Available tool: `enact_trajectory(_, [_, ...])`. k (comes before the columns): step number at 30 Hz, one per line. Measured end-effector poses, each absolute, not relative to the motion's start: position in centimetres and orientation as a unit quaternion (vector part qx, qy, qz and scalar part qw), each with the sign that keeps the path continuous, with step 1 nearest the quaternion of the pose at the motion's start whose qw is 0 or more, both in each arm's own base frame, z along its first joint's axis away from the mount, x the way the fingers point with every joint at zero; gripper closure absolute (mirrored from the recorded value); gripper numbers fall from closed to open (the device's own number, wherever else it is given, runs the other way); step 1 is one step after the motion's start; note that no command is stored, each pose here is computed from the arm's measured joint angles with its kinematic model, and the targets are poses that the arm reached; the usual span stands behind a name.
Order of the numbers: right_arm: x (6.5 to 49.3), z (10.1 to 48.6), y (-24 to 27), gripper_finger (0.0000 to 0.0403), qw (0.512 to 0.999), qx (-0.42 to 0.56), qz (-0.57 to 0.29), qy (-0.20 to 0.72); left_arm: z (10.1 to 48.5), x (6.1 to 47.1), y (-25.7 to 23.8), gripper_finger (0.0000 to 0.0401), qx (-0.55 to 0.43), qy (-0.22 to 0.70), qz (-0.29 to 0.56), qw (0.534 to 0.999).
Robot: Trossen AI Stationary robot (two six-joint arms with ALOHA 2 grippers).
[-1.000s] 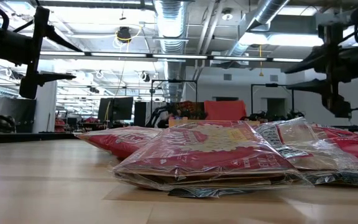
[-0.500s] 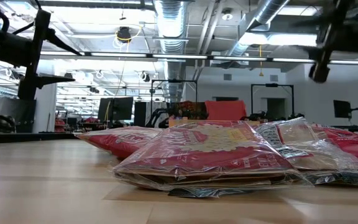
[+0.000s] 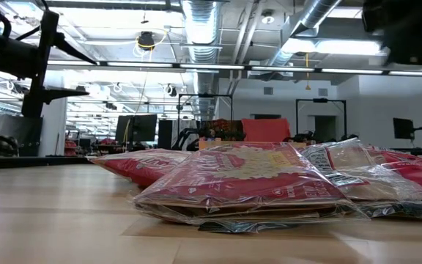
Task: Sort popcorn bags into baskets
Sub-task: Put the red popcorn bag into the orange bin
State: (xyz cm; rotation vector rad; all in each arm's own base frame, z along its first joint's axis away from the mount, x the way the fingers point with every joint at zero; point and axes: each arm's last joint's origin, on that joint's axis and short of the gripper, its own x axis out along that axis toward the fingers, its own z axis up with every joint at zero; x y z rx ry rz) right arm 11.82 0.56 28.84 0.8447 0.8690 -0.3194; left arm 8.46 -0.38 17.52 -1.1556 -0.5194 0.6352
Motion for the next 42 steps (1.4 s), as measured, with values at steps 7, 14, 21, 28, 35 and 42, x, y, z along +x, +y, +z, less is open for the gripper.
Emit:
enact_trajectory(7, [14.3,27.2,5.3,0.0152,0.744,0.434,-0.142,0.487,17.5,8.6,-0.5,0.0123,-0.531,-0.226,0.273,0.769])
enact_trajectory(14, [15.2,25.1,11.1,0.0122,0.722,0.480,-0.234,0.439,17.4,8.6,-0.5,0.0123,-0.525,-0.219,0.278,0.774])
enact_trajectory(21, [17.0,21.1,15.3,0.0117,0.705,0.486,-0.294,0.424,17.2,8.6,-0.5,0.0123,-0.519,-0.211,0.281,0.779])
enact_trajectory(28, [21.0,17.1,17.8,0.0117,0.705,0.517,-0.276,0.400,17.0,8.7,-0.6,0.0123,-0.523,-0.193,0.262,0.788])
enact_trajectory(35, [23.4,13.8,18.9,0.0116,0.731,0.520,-0.273,0.349,17.1,8.8,-0.7,0.0123,-0.529,-0.184,0.242,0.793])
enact_trajectory(42, [24.9,11.8,19.0,0.0116,0.760,0.499,-0.271,0.316,17.1,8.8,-0.7,0.0123,-0.529,-0.184,0.241,0.793])
